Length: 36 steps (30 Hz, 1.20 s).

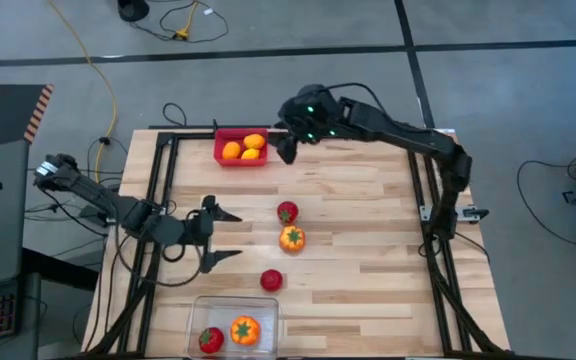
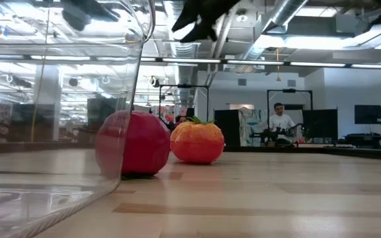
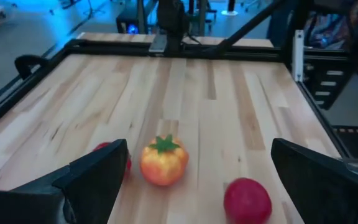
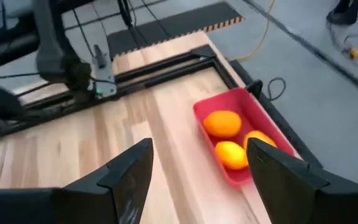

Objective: Sort produce into baskets
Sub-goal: Put the orange tomato into the transparent bin

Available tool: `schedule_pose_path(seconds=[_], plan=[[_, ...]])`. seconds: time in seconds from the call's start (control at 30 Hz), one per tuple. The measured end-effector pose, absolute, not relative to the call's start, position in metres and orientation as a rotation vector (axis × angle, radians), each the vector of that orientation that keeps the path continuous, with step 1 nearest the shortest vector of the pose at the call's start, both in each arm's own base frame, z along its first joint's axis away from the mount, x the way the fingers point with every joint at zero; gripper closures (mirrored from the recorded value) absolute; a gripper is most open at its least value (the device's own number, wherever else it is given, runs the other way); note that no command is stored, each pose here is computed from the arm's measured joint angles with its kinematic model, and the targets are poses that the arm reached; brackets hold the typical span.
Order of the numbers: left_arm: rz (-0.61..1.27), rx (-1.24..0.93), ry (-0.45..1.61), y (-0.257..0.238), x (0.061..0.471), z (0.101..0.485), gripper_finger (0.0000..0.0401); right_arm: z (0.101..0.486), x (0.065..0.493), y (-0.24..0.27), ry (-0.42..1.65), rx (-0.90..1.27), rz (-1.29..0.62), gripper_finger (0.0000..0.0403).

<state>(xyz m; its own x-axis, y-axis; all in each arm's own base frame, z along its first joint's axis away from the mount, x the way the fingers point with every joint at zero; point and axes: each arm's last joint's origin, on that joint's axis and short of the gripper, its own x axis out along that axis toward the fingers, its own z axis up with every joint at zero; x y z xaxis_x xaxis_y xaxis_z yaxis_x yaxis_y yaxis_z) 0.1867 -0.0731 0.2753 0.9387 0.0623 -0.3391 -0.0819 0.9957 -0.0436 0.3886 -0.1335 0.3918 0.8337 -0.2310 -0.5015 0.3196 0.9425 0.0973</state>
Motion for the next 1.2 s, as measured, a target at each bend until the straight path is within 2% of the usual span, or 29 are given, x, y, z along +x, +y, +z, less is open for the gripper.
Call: schedule_pose_path(seconds=[0.23, 0.4, 0.67, 0.97, 1.2], plan=[[0.095, -0.112, 0.421, -0.058, 0.230, 0.280, 0.0017, 0.393, 0.353, -0.101, 0.585, 0.153, -0.284, 0.0117], [0.137, -0.188, 0.489, -0.046, 0.266, 0.276, 0.0017, 0.364, 0.320, -0.087, 0.648, 0.165, -0.357, 0.0117], [0.235, -0.235, 0.715, -0.036, 0.321, 0.260, 0.0017, 0.323, 0.273, -0.062, 0.582, 0.220, -0.346, 0.0117], [0.194, -0.152, 0.926, -0.045, 0.376, 0.231, 0.0017, 0.276, 0.243, -0.027, 0.632, 0.260, -0.266, 0.0117], [0.159, -0.050, 1.009, -0.048, 0.389, 0.211, 0.0017, 0.241, 0.238, -0.001, 0.661, 0.239, -0.193, 0.0117]])
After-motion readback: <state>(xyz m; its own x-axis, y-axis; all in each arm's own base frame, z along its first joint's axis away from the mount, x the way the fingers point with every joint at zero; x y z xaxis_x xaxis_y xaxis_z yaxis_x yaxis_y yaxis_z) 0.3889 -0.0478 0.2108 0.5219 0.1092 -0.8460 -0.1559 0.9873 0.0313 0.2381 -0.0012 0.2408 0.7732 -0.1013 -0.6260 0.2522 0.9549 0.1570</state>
